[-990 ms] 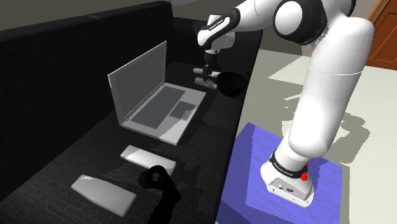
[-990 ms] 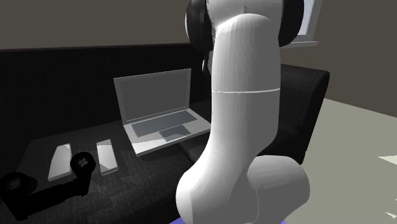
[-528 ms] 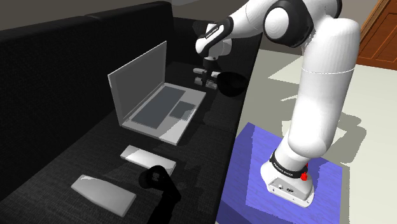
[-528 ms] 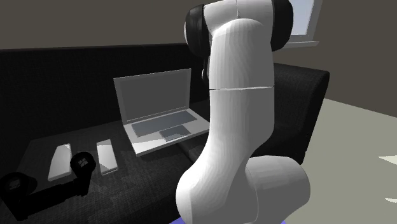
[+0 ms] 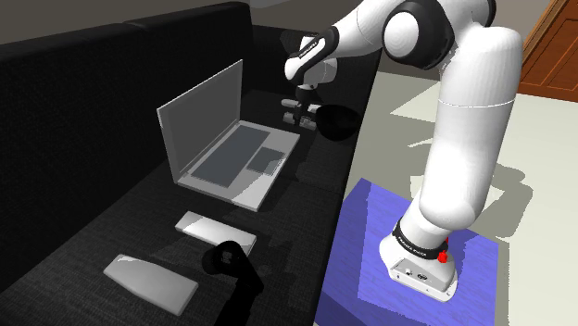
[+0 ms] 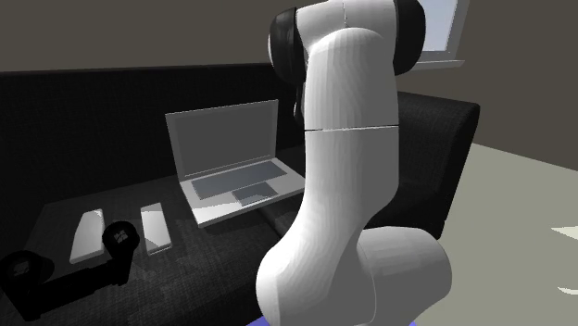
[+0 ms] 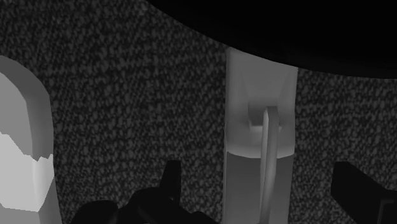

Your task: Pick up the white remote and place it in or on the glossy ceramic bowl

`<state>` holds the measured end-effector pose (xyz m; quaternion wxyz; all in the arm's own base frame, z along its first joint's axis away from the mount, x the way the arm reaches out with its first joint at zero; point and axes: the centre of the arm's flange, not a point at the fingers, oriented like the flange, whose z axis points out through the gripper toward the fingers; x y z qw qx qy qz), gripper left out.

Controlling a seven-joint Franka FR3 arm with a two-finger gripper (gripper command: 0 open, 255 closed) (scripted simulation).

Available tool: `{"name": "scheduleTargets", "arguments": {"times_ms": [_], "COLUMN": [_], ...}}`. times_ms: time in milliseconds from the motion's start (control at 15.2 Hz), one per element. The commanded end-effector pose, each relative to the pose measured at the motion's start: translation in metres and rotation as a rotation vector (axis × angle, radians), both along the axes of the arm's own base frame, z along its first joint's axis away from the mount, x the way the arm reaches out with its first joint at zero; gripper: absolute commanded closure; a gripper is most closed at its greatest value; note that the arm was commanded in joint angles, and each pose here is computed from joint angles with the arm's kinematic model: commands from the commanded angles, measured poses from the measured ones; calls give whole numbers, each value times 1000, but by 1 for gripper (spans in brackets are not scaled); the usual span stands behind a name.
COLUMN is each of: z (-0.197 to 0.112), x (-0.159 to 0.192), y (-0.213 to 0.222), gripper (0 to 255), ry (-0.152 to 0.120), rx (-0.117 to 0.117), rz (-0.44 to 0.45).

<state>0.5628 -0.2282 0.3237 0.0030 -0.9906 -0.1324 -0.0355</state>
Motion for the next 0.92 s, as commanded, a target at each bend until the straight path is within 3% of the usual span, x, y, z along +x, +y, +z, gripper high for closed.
{"name": "scheduleTargets", "arguments": {"times_ms": [0, 594, 858], "z": [0, 0, 21], "x": [0, 0, 0], "y": [0, 0, 0], "gripper": [255, 255, 255], "ry": [0, 0, 0], "rx": [0, 0, 0], "rz": [0, 0, 0]}}
